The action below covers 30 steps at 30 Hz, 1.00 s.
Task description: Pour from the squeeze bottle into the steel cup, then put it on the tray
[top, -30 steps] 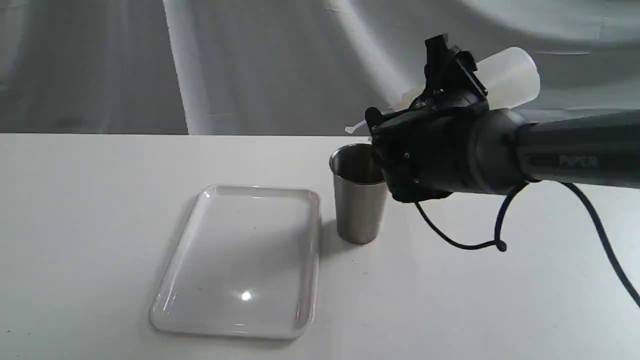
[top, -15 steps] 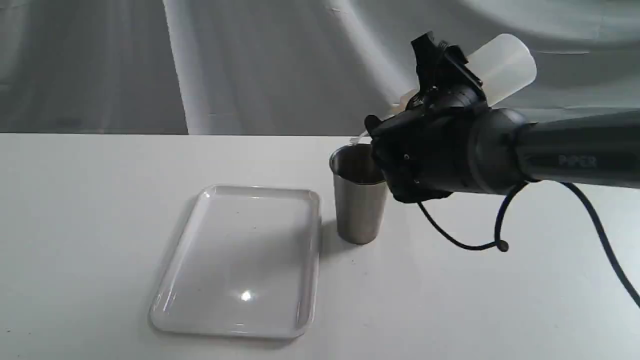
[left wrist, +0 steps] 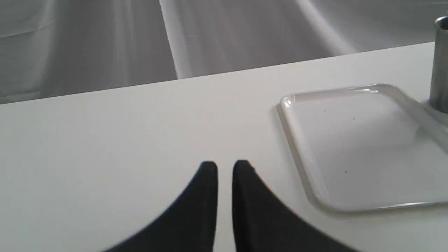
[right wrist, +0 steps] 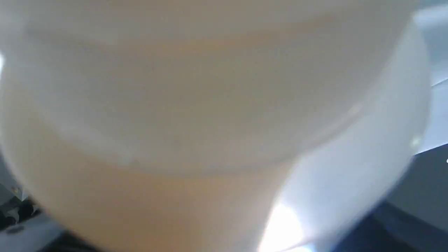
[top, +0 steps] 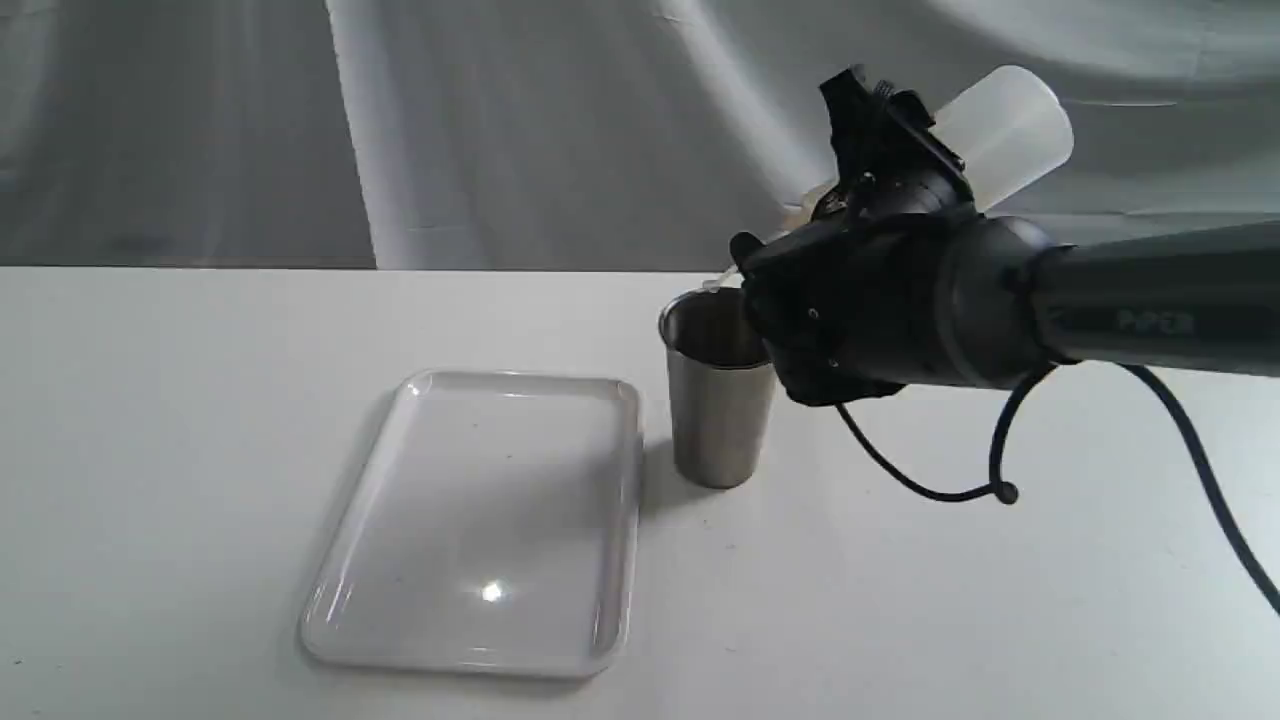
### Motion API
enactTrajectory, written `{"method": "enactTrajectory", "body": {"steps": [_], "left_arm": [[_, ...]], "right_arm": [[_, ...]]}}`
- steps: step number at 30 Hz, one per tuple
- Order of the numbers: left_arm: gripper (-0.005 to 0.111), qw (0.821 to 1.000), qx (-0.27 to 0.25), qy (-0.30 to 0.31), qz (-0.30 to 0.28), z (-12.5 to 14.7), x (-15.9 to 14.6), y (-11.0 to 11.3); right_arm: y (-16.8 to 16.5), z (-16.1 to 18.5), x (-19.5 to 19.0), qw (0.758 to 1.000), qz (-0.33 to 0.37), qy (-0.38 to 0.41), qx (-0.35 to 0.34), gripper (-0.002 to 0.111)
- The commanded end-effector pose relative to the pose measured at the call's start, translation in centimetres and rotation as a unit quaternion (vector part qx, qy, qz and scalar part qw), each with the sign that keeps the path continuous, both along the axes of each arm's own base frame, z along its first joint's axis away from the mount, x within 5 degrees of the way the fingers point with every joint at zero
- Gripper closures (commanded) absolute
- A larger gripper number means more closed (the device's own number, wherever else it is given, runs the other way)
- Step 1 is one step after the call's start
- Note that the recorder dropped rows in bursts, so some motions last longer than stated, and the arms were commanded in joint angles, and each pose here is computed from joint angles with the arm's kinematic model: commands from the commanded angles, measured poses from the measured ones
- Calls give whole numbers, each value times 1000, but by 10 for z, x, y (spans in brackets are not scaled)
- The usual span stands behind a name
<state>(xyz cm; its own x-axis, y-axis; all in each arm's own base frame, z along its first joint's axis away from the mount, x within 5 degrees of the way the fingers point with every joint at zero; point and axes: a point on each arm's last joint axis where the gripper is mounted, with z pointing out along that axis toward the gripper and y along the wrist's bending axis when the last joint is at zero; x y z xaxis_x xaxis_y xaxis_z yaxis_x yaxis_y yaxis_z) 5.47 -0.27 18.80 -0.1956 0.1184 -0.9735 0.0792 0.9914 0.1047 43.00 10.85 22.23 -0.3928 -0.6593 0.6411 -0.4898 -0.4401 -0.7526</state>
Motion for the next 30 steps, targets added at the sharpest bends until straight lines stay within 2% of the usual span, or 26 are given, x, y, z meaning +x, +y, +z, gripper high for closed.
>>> {"method": "enactTrajectory", "body": {"steps": [1,10,17,20,21,27,29,30], "left_arm": [[98,1000,-1,-3,-1,-1,0,0],[98,1000,-1,-3,-1,-1,0,0],[98,1000,-1,-3,-1,-1,0,0],[98,1000,-1,-3,-1,-1,0,0],[98,1000,-1,-3,-1,-1,0,0],[98,1000,-1,-3,-1,-1,0,0],[98,1000,-1,-3,-1,-1,0,0],[98,1000,-1,-3,-1,-1,0,0]], "right_arm": [[0,15,0,1000,0,-26,-17,56],[-1,27,-3,996,-9,-81,43,56],[-3,29,-5,972,-34,-163,165,56],[-4,26,-6,943,-59,-213,248,56],[-5,25,-6,927,-69,-237,283,56],[-5,22,-7,854,-103,-318,399,56],[-5,22,-7,823,-110,-348,435,56],[-5,22,-7,800,-113,-366,461,56]]}}
